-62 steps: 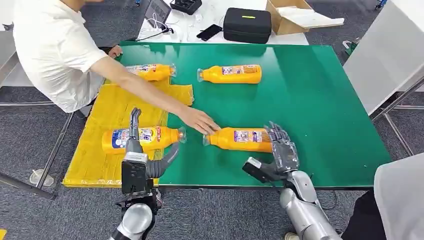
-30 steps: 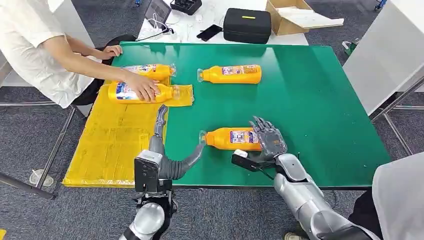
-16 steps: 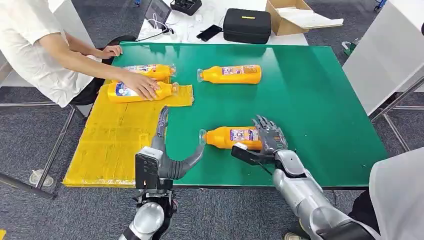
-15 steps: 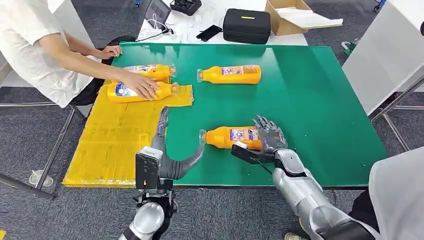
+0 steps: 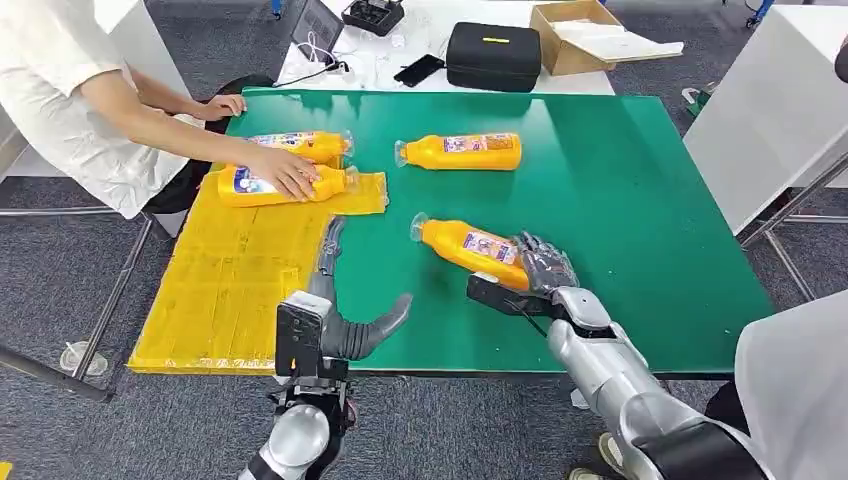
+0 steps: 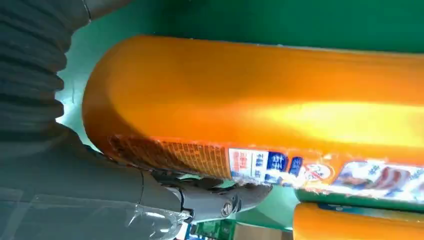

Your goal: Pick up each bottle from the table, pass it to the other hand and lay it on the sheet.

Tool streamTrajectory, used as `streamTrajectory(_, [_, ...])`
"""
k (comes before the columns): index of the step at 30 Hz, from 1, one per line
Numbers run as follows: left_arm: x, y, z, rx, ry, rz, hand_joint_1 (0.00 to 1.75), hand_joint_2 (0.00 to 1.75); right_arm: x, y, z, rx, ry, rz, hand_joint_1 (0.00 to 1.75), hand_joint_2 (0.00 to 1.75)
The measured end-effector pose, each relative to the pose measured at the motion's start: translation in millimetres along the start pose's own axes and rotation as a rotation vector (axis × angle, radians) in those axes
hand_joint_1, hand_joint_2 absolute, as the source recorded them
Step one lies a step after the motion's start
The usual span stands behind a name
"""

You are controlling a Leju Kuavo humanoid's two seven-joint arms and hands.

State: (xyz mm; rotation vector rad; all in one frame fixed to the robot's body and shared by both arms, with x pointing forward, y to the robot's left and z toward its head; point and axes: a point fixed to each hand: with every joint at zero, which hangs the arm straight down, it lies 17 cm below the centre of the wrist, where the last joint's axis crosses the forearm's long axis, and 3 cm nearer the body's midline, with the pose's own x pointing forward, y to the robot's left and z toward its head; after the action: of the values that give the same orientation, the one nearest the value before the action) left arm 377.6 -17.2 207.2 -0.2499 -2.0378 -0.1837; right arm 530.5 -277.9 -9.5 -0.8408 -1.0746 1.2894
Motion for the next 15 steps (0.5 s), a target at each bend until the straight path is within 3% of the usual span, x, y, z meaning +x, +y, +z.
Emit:
streamTrajectory(1, [-0.1,0.0,0.0,0.0,0.0,0.0,0.0,1.75,-0.1,-0.1,0.0,0.0,0.0,-0.001,1.75,1.75])
streamTrajectory(11, [-0.9,-1.7,-0.3,-0.006,0.008,0.015,0.0,1.75,-9.8,7.2,1.3,0.053,0.007,-0.026,1.75,1.75])
streamTrajectory(15, [-0.9,-2.3,-0.6,-0.009,0.01,0.024,0.0,1.75,-2.2,8.5,2.2,0.078,-0.053,-0.109,1.75,1.75])
